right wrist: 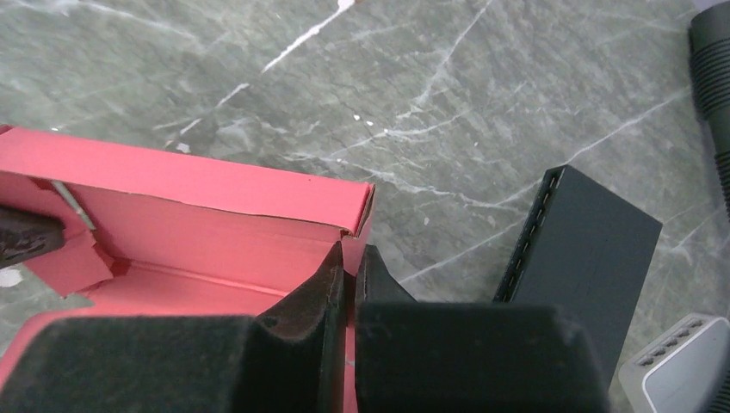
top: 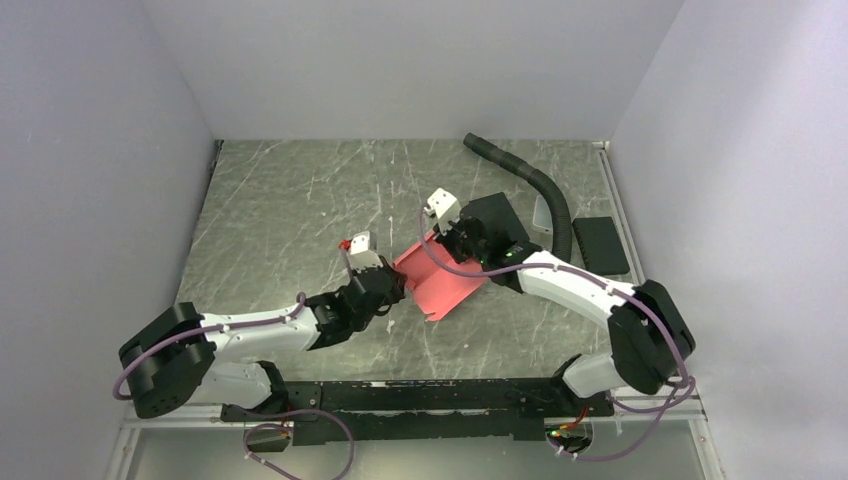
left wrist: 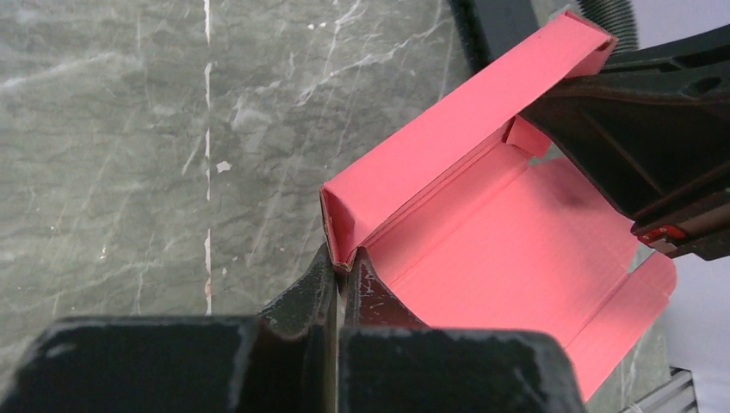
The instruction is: Fold the paper box
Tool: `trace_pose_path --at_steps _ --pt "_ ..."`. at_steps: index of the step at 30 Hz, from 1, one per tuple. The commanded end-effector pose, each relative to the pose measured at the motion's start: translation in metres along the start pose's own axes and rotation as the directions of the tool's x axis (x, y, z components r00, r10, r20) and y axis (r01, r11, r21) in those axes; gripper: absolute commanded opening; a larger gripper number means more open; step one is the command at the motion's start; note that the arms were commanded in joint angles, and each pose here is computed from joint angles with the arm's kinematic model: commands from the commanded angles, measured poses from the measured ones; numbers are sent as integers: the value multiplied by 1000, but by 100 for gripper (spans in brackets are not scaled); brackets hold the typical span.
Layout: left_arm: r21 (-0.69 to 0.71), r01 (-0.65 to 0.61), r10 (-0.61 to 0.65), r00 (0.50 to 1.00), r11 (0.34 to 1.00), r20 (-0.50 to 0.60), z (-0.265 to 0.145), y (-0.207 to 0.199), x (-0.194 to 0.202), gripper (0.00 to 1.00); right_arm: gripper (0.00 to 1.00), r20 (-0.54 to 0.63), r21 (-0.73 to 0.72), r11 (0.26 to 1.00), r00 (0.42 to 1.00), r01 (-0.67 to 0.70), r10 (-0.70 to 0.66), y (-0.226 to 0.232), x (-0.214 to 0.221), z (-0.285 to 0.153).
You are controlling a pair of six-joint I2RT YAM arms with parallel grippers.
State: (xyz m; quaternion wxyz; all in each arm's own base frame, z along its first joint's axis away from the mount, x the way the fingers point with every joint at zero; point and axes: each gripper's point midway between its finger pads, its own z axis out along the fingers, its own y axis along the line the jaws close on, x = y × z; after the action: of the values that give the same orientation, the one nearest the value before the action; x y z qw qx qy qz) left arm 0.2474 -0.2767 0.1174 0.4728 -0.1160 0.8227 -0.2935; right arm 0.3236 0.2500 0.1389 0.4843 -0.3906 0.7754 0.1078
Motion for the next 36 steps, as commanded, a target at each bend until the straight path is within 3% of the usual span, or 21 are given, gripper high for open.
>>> trace_pose_path --at_steps 1,4,13,24,36 --pt "49 108 -108 994 993 -4 1 -38 -14 0 3 -52 64 998 999 20 -17 -6 3 14" --pt "-44 106 -107 994 993 -11 5 -21 -7 0 9 -94 2 1000 995 23 -23 6 12 19" --pt "-256 75 -82 996 964 -17 10 31 12 0 14 -152 -57 998 988 27 -36 16 26 24" --pt "-326 60 -72 997 943 -25 11 53 15 0 21 -149 -196 981 988 -1 -29 37 26 19" --pt "-389 -10 10 1000 921 -4 19 72 18 0 25 -164 -196 977 985 -82 50 41 42 26"
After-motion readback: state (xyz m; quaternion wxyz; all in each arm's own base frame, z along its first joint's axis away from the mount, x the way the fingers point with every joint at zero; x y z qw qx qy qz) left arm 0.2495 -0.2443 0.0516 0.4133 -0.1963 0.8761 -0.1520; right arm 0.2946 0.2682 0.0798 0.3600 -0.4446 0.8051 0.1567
